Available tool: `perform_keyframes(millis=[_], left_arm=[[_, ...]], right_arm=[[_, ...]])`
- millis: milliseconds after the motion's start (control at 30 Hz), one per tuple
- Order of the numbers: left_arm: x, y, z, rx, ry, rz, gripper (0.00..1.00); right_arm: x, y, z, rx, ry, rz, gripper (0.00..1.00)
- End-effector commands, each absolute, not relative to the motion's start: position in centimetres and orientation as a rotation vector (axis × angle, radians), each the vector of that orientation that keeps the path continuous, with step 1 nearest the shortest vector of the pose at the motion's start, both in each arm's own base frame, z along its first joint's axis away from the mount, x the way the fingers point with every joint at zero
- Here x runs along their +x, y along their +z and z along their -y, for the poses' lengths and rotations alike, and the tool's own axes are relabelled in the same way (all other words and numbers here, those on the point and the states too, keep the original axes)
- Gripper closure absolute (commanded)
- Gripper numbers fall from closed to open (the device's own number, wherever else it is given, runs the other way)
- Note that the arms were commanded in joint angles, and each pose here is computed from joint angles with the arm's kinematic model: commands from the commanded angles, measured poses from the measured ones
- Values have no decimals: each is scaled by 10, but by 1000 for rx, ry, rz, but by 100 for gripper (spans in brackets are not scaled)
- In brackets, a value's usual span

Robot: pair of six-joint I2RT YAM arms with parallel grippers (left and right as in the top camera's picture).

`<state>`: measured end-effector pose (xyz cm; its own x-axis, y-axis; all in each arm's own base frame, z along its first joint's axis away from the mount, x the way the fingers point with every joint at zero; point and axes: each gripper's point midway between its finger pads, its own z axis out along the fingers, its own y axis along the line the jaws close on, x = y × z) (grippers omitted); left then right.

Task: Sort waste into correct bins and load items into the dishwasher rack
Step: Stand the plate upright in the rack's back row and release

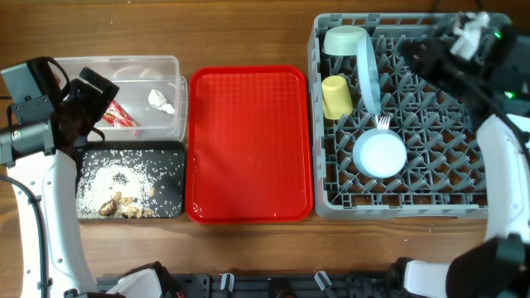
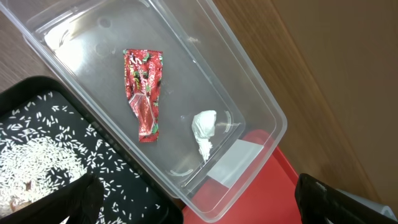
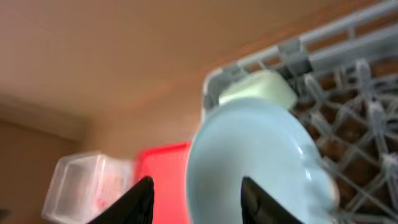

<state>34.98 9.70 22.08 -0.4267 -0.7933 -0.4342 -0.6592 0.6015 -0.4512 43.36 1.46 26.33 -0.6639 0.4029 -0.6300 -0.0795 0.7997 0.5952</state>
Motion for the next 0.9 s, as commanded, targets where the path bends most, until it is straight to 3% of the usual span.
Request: perform_keyframes(millis=[0,67,100,167,300,467,600,867], left_arm=[[350,226,-98,-1119,-280,-2202,0],[350,226,-98,-1120,-280,-2202,0],[350,226,-98,-1119,-280,-2202,0],[350,226,-98,-1119,-280,-2202,0],[350,226,-98,-1119,-280,-2202,0],[350,226,-98,-1119,-280,-2202,0],[350,226,-98,-1119,-280,-2202,0],[350,226,-98,-1119,-280,-2202,0]], right_arm=[[435,304,-34,-8,260,-2182,60],[430,309,-73,-142,166,-2181,70],[427,305,-96,-194,130,-2185,83],[421,294,-116,-249,137,-2217,95],[424,240,-133,-298,133,-2359,95],[437,185,-89,-202,-219,-2494,96],[433,189,-37,-29,-469,-2490,96],[429,188,4,151,-441,-2520,95]])
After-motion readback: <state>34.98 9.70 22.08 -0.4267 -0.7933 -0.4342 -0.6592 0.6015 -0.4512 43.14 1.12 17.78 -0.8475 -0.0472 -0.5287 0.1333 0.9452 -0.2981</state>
